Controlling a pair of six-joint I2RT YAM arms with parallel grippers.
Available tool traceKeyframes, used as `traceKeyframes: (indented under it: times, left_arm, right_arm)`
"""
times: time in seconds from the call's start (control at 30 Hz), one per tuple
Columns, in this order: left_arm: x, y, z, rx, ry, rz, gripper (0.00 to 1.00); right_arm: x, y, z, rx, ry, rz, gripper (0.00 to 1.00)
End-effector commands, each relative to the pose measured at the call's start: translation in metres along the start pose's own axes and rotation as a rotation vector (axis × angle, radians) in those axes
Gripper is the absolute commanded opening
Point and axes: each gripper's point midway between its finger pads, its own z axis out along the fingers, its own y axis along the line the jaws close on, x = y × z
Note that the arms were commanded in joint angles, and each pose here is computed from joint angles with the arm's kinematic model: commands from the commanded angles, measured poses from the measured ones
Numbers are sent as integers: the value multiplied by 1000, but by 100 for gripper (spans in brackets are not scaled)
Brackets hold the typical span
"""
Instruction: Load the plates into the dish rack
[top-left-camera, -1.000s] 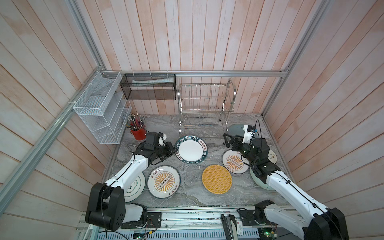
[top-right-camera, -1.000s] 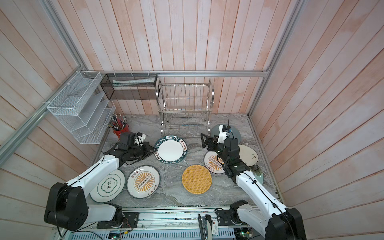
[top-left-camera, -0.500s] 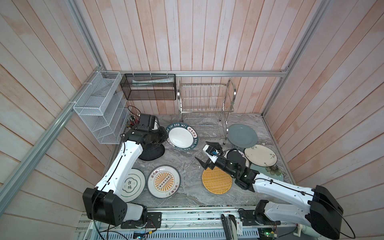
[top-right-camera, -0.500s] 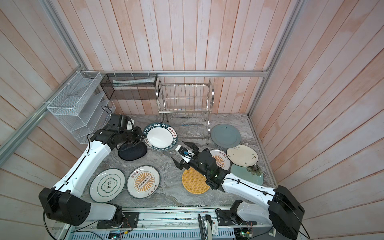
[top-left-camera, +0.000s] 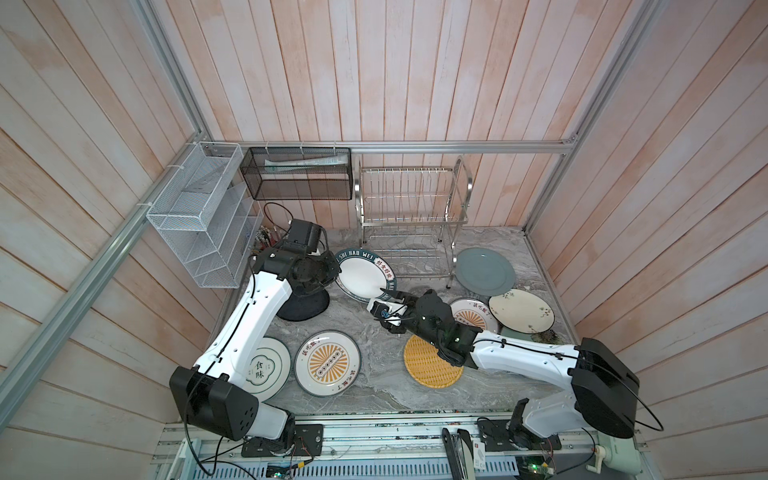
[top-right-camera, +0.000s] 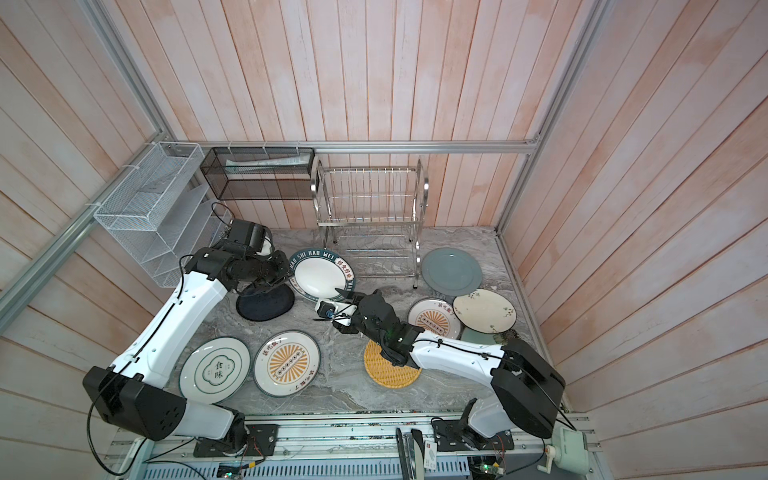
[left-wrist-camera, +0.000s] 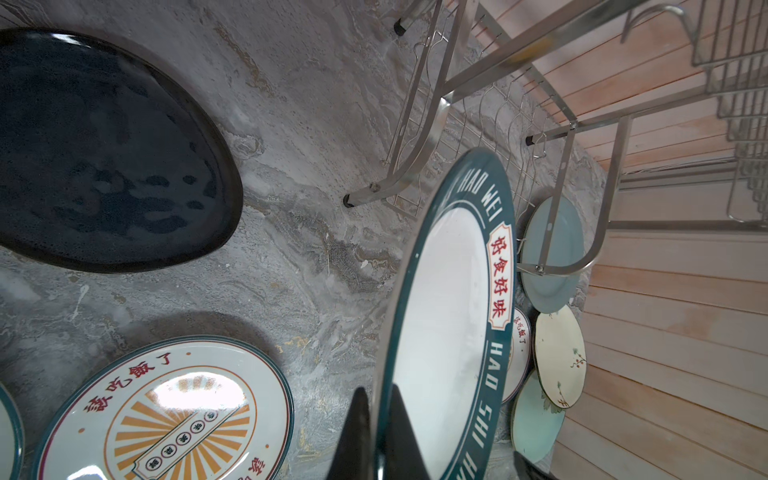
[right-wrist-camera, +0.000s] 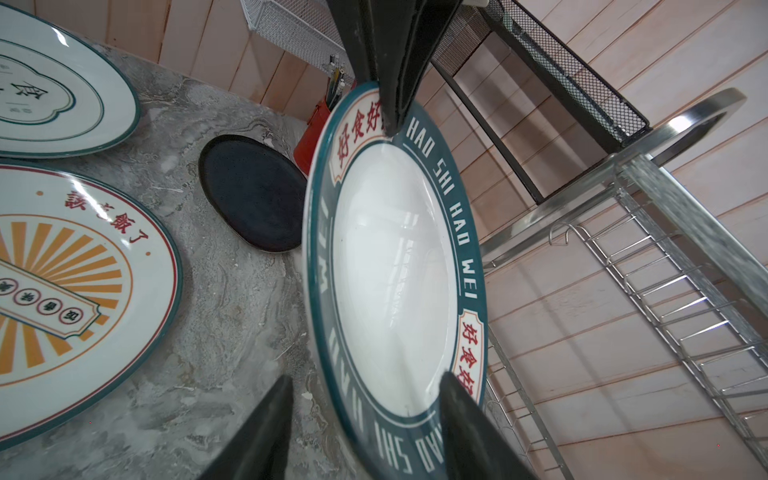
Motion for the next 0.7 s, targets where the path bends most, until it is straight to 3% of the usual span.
traceKeyframes:
  times: [0.0, 0.2, 0.5, 0.67]
  left_arm:
    - [-8, -11, -8, 32, -24, -5, 0]
    - [-8, -14, -9, 44, -22, -9, 0]
    - [-7, -16, -9, 53, -19, 9, 0]
    - [-8, -18, -9, 78, -12, 24, 0]
  right_arm:
    - [-6, -2, 5, 5, 0, -42, 50]
    - [-2, 2, 15, -8, 14, -84, 38]
    - [-5, 1, 25, -6, 15, -108, 2]
    - [-13, -8, 18, 20, -15, -98, 0]
